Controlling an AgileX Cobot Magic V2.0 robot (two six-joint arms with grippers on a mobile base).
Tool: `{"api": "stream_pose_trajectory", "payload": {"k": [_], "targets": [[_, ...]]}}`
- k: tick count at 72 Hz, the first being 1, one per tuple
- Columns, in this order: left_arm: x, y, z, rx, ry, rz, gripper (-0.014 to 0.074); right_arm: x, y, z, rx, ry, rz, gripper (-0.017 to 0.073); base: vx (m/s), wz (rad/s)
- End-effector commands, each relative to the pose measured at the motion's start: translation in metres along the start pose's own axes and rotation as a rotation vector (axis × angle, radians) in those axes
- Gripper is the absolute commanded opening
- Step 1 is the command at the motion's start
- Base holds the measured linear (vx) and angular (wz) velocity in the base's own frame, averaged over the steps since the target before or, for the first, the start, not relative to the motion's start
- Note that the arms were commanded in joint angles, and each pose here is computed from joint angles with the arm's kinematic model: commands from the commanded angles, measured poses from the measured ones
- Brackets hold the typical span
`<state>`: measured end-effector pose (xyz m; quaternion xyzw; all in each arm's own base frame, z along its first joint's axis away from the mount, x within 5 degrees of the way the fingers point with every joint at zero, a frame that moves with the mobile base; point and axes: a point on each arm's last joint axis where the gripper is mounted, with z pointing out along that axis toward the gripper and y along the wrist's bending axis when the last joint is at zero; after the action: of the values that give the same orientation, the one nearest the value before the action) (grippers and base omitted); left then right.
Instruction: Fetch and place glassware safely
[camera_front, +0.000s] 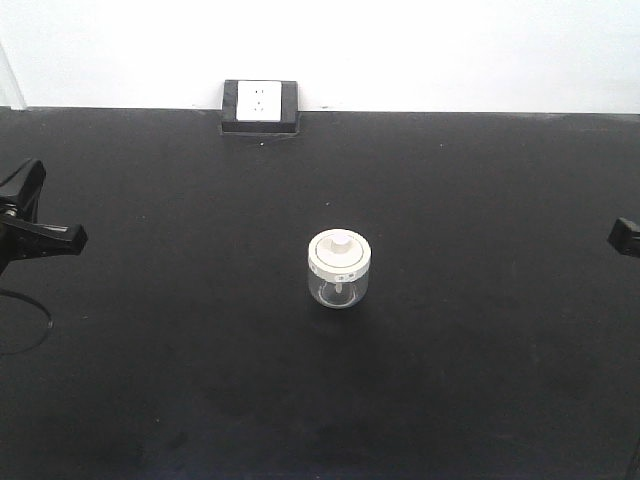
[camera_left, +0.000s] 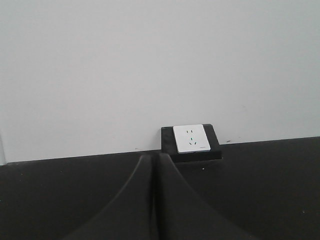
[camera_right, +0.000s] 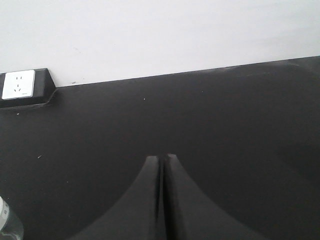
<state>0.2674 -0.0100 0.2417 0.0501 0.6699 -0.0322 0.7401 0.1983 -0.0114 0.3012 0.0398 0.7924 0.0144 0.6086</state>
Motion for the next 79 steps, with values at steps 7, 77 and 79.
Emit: {"api": "stream_pose_trajectory", "payload": {"k": [7,77,79], "targets": [[-0.020,0.001,0.000,-0.005,-0.119,-0.007,-0.0007,-0.012,0.001,-0.004,-0.013,-0.046,0.001,-0.0003,0.00,0.00],[-0.002,-0.003,-0.035,-0.011,-0.034,-0.018,-0.0007,-0.012,0.001,-0.004,-0.013,-0.046,0.001,-0.0003,0.00,0.00],[-0.001,-0.004,-0.039,-0.011,-0.017,-0.017,-0.0007,-0.012,0.001,-0.004,-0.013,-0.046,0.001,-0.0003,0.00,0.00]]}}
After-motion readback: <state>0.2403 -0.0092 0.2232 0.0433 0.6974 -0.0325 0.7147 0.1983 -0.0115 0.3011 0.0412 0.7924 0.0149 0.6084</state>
